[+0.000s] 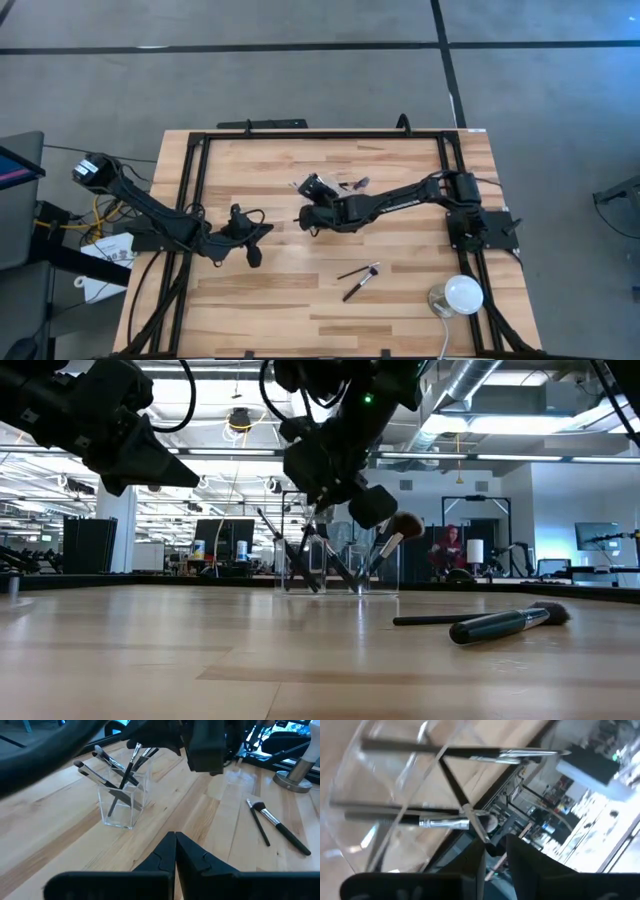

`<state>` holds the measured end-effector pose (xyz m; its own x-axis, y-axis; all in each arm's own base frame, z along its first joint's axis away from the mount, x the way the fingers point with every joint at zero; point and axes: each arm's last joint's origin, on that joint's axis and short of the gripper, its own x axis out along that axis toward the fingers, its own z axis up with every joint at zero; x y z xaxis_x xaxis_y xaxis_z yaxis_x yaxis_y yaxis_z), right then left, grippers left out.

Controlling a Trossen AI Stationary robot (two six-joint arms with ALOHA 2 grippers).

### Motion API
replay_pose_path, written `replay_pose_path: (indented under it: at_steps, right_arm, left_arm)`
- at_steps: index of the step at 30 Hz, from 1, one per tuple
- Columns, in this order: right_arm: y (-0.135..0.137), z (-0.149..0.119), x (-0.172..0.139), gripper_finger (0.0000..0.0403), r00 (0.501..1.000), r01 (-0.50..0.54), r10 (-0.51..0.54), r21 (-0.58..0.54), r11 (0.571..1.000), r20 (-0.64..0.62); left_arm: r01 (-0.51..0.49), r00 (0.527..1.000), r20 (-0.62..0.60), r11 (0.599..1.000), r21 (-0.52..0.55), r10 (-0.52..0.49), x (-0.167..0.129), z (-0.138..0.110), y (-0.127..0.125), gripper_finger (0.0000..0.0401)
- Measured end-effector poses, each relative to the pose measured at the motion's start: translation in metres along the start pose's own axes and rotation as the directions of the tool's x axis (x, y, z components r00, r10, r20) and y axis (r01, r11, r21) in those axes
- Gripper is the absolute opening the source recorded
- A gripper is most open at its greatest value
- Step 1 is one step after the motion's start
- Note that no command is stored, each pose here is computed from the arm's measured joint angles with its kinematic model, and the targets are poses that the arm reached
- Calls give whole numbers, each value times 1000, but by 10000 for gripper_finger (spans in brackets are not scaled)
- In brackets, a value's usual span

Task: Put items in baskets/containers
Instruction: Put the eyeshadow brush into the transparent organizer, then put the powder brush into the transparent organizer

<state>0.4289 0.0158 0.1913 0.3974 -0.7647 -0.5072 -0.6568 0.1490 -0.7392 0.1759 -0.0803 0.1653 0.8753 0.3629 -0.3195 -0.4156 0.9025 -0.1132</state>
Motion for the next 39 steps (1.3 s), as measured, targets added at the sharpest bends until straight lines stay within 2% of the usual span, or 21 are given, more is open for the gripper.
replay_pose_path:
  at_steps: [5, 9, 12, 15, 17, 20, 22, 24, 27, 30, 36, 39]
  right_arm:
    - [-3, 5, -30, 66, 998, 47, -52, 192, 980, 20]
    - [-8, 0, -66, 66, 993, 54, -87, 356, 933, 79]
    - [-13, -14, -94, 66, 989, 34, -98, 465, 885, 114]
    - [-17, -36, -116, 66, 987, -10, -89, 603, 797, 134]
    - [-17, -51, -127, 66, 982, -95, -47, 687, 720, 185]
    - [-12, -66, -139, 66, 952, -272, 57, 750, 604, 299]
    - [-8, -69, -144, 66, 938, -325, 88, 768, 552, 334]
    - [-2, -65, -146, 66, 935, -330, 76, 770, 546, 347]
    - [14, -52, -143, 66, 925, -337, 57, 743, 578, 376]
    - [35, -39, -136, 66, 906, -374, 66, 717, 589, 419]
    - [61, -23, -123, 66, 798, -544, 94, 645, 537, 595]
    - [64, -22, -119, 66, 748, -606, 134, 585, 539, 651]
  left_arm:
    - [2, 1000, 3, 1000, -5, -2, 0, 0, 0, 6]
    - [2, 1000, 4, 1000, -5, -2, 0, 1, 0, 6]
    - [3, 1000, 5, 1000, -7, -3, 0, 1, 0, 6]
    - [5, 1000, 8, 1000, -11, -5, 0, 1, -1, 6]
    - [5, 1000, 9, 1000, -12, -5, 0, 1, -1, 6]
    - [9, 1000, 13, 1000, -19, -9, 0, 2, -1, 6]
    - [9, 1000, 15, 1000, -20, -9, 0, 2, -1, 6]
    - [10, 1000, 16, 1000, -23, -10, 0, 2, -1, 6]
    - [11, 1000, 18, 1000, -24, -10, 0, 3, -1, 6]
    - [13, 1000, 21, 999, -29, -13, 0, 3, -2, 6]
    - [15, 1000, 24, 999, -33, -14, 0, 3, -2, 6]
    - [15, 1000, 24, 999, -34, -14, 0, 3, -2, 6]
